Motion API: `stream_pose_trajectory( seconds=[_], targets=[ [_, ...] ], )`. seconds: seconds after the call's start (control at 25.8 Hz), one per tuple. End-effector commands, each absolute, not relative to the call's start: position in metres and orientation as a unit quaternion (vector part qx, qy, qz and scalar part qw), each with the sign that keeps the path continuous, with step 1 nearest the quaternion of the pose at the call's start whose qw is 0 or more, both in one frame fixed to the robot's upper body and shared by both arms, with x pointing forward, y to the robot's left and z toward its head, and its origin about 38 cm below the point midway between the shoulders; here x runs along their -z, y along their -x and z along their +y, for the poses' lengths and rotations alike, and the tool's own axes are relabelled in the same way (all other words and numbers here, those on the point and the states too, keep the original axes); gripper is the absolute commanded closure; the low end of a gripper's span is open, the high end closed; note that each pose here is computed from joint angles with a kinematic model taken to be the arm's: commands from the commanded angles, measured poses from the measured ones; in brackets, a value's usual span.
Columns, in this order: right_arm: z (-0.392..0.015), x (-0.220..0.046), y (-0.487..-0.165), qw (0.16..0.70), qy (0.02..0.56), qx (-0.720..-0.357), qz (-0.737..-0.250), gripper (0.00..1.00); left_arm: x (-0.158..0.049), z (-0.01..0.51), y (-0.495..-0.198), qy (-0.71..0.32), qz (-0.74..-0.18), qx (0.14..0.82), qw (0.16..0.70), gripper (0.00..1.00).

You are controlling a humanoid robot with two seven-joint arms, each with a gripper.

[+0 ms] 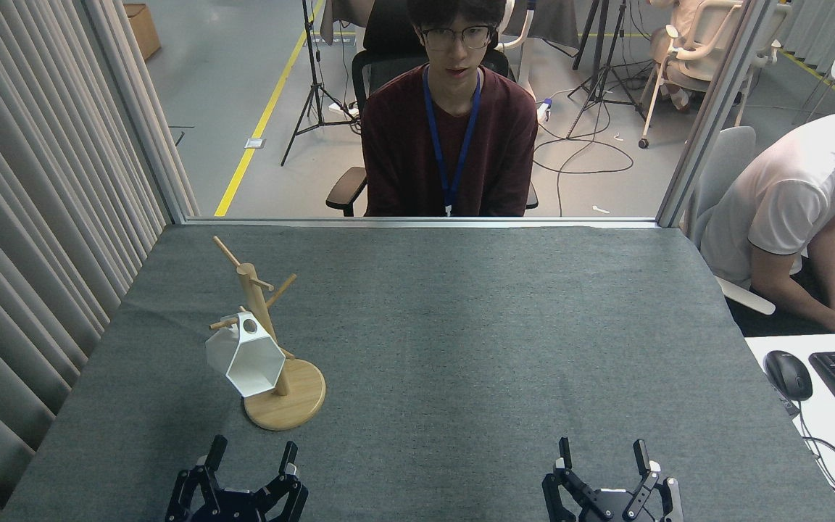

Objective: Hang cup on storage rack

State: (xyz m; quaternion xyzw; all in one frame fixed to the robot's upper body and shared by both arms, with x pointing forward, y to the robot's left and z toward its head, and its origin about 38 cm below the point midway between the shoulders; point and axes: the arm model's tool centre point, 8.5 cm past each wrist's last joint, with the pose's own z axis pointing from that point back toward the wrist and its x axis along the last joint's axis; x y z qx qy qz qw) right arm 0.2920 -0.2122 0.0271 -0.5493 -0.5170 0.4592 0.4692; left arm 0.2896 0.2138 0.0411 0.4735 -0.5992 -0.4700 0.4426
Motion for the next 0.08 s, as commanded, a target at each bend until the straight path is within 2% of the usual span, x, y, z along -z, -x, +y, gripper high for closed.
stream_pose_trajectory(
  seconds=[0.0, 0.04],
  targets=[
    [-0.2133, -0.0282, -0.2919, 0.467, 0.551, -0.459, -0.518, 0.02, -0.0410, 0.2134, -0.2896, -0.474, -0.599, 0.470, 0.442, 0.01],
    [-0.2126, -0.0294, -0.2925, 0.465, 0.552, -0.458, -0.519, 0.02, -0.0410, 0.2134, -0.2896, -0.474, -0.599, 0.470, 0.442, 0.01]
  ],
)
